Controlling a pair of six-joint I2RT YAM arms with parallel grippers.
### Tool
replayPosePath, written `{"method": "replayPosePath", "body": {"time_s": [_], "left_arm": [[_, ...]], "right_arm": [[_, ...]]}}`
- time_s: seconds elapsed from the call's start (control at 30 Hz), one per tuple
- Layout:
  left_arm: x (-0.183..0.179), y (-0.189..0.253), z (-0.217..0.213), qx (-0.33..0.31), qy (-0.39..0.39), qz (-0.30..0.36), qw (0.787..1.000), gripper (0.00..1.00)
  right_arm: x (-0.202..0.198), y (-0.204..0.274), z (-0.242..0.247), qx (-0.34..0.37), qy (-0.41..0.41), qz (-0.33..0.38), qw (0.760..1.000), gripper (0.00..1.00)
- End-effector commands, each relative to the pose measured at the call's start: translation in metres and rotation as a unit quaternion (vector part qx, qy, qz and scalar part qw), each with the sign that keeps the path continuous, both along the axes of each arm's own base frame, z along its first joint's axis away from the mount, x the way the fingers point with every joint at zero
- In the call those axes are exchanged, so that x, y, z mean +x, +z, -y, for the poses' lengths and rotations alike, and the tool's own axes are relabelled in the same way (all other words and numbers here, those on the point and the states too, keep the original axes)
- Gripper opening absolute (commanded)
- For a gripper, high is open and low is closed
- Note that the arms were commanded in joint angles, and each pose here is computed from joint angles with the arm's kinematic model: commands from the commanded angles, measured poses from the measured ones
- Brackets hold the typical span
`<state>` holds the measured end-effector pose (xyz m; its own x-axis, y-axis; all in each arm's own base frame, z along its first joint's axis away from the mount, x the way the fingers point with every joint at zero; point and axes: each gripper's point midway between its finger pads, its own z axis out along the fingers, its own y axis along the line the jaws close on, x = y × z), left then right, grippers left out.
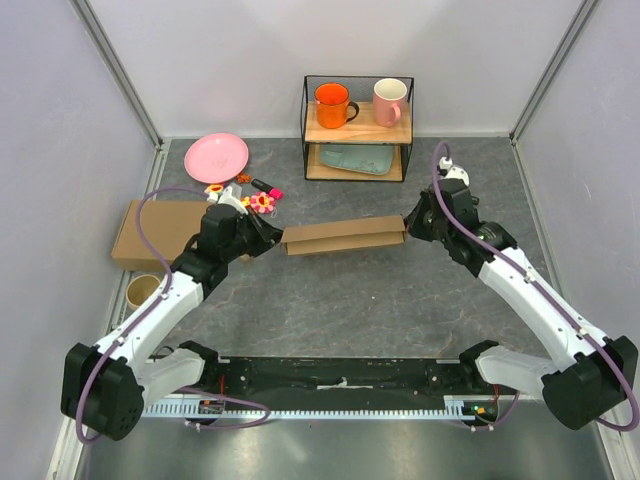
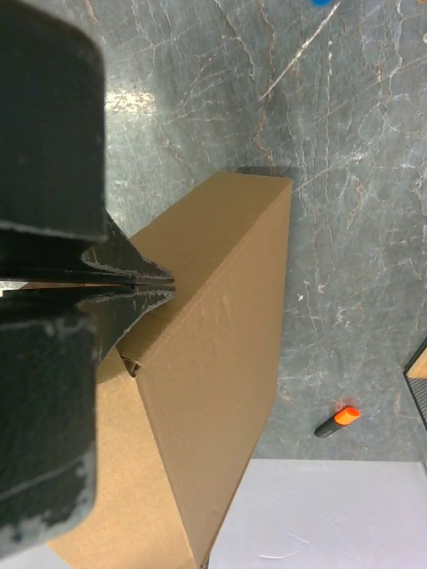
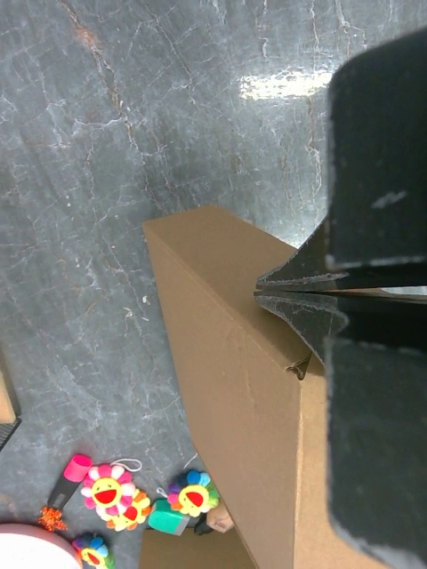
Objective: Fold the paper box
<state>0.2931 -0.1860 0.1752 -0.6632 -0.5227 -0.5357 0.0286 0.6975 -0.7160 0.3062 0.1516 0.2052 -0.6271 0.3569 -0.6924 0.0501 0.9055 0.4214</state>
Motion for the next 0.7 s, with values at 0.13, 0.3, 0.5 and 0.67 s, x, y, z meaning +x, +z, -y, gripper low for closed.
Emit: {"method": "replayPosePath", "body": {"time_s": [0.13,0.3,0.5,0.67], "left_arm": [[-0.017,0.060,0.046,-0.072,-0.112,0.014,0.991,0.02],[-0.027,0.073,0.047,-0.081,-0.128,0.017,0.988,0.02],[-0.045,0.086,0.043,-0.080,-0.144,0.019,0.986,0.02],[-0.059,0.083,0.043,-0.088,-0.158,-0.010,0.983,0.02]], "right_arm": [[0.003,0.023,-0.036,0.047,0.054,-0.005,0.997,0.00],[-0.007,0.021,-0.035,0.054,0.060,-0.009,0.997,0.00],[-0.029,0.024,-0.036,0.076,0.077,-0.024,0.994,0.00],[-0.042,0.018,-0.044,0.100,0.092,-0.061,0.989,0.00]]}}
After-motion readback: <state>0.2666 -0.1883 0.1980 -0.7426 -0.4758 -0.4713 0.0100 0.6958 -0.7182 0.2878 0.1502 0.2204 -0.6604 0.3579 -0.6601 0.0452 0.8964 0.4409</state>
